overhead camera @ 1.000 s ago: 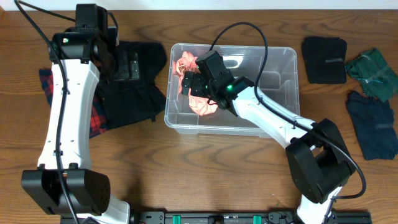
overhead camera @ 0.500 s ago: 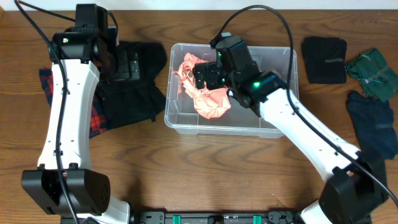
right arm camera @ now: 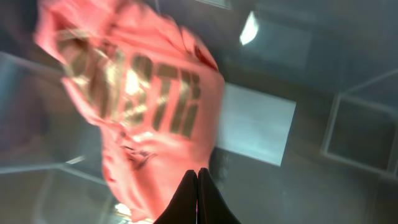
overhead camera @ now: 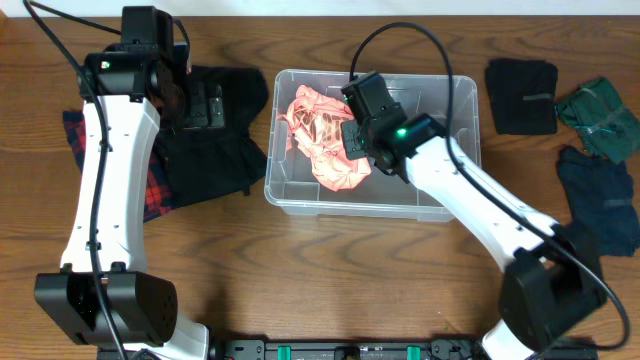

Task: Pack container
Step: 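Release the pink shirt in the bin's left side and press it down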

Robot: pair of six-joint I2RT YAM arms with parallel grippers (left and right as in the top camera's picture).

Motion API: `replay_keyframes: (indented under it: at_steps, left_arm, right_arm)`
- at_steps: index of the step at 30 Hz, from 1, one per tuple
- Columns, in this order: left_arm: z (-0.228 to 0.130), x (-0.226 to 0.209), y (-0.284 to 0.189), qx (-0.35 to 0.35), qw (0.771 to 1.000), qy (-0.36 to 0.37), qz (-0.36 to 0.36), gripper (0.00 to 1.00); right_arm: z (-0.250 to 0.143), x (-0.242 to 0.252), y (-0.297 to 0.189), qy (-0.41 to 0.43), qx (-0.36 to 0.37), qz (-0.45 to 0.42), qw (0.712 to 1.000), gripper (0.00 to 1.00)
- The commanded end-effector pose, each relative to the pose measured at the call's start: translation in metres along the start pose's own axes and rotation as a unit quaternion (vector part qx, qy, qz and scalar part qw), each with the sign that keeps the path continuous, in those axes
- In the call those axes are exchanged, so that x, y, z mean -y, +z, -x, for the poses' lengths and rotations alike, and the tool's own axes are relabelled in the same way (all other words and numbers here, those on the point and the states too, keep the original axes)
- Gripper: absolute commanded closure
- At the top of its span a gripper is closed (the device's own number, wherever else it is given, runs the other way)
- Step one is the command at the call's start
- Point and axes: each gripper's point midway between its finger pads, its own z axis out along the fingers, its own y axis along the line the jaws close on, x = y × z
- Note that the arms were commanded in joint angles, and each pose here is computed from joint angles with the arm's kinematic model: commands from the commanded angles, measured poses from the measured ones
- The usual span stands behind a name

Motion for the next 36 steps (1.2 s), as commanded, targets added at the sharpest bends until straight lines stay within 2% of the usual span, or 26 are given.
replay_keyframes:
  at_steps: [1,10,20,36]
  left_arm:
    - [0.004,-0.002,-0.003,0.007,1.0,-0.007,0.005,0.02]
    - [0.004,-0.002,-0.003,0.007,1.0,-0.007,0.005,0.02]
    - [0.004,-0.002,-0.003,0.007,1.0,-0.007,0.005,0.02]
    - [0.004,-0.002,-0.003,0.007,1.0,-0.007,0.005,0.02]
  right_arm:
    - [-0.012,0.009,0.02,-0.006,-0.024,-0.028,0.999,0.99]
    - [-0.027,0.021,0.046,-0.008,-0.049,-0.069,0.996,0.99]
    - [-0.044,0.022,0.064,0.014,-0.077,-0.072,0.994,0.99]
    - [-0.059,-0.048,0.061,0.024,-0.134,0.128,0.982,0.99]
